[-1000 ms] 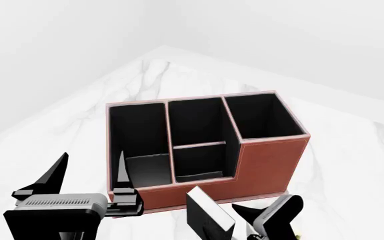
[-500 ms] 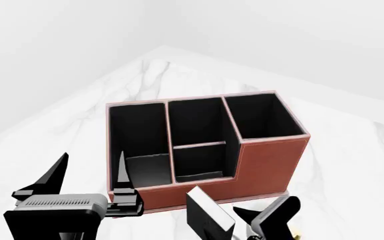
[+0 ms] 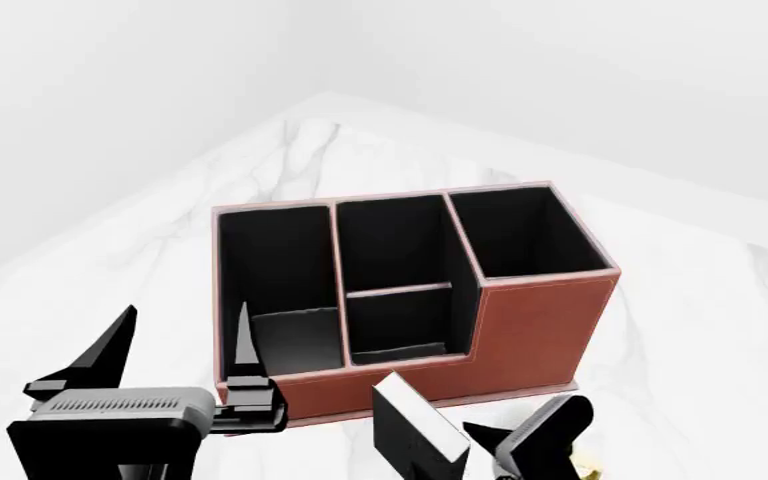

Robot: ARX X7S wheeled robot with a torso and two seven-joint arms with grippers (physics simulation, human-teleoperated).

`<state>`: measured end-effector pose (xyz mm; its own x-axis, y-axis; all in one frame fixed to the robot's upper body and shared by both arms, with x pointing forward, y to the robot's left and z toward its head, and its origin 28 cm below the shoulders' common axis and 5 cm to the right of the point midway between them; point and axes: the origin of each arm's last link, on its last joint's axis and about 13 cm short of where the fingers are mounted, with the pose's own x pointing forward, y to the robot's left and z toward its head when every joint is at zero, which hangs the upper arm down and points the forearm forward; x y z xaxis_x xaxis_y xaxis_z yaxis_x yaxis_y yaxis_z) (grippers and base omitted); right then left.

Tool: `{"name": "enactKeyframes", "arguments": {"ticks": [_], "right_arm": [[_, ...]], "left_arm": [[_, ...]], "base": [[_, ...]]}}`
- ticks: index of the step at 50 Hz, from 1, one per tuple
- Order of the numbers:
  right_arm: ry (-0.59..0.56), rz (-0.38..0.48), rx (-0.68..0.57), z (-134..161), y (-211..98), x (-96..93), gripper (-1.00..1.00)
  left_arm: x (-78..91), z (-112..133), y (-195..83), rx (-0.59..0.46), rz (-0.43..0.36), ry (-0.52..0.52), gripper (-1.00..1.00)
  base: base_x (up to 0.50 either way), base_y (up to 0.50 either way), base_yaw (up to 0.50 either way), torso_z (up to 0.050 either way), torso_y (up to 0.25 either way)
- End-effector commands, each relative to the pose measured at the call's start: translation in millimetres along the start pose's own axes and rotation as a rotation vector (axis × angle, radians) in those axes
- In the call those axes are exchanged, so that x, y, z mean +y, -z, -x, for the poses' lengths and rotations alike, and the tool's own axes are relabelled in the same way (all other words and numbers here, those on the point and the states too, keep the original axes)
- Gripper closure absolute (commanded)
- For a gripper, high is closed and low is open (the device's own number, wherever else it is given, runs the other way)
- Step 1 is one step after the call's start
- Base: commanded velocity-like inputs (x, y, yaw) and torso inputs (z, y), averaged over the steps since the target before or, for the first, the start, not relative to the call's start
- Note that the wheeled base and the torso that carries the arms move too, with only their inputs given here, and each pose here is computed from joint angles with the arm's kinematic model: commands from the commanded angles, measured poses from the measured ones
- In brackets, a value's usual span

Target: Pick up the book and place it in the right compartment of the caddy.

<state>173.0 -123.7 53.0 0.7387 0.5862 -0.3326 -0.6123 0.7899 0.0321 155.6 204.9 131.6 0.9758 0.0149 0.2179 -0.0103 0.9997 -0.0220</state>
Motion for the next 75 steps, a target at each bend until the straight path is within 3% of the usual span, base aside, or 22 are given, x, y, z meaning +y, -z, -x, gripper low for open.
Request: {"name": "enactKeyframes", "arguments": {"ticks": [1, 20, 60, 75], "right_arm": [[0.004, 0.004, -0.003, 0, 0, 0.2, 1.0], [0.012, 0.014, -0.034, 4, -9, 1.9, 1.0], [0.078, 0.095, -0.132, 27, -114, 3.3, 1.0], [0.099, 0.088, -0.155, 29, -155, -0.6, 1.0]], "left_arm": [[-0.1, 0, 0, 0.0, 0.0, 0.0, -1.0], [0.1, -1, 1, 0.002, -0.003, -0.004, -1.0], [1.2, -1, -2, -0.006, 0.001, -0.006, -1.0], [1.0, -1, 0, 0.002, 0.005, -0.007, -1.0]], "base": [[0.0, 0.0, 0.0, 0.0, 0.0], [0.0, 0.0, 0.0, 0.0, 0.0], [0.0, 0.0, 0.0, 0.0, 0.001], [0.0, 0.0, 0.0, 0.0, 0.001]]}}
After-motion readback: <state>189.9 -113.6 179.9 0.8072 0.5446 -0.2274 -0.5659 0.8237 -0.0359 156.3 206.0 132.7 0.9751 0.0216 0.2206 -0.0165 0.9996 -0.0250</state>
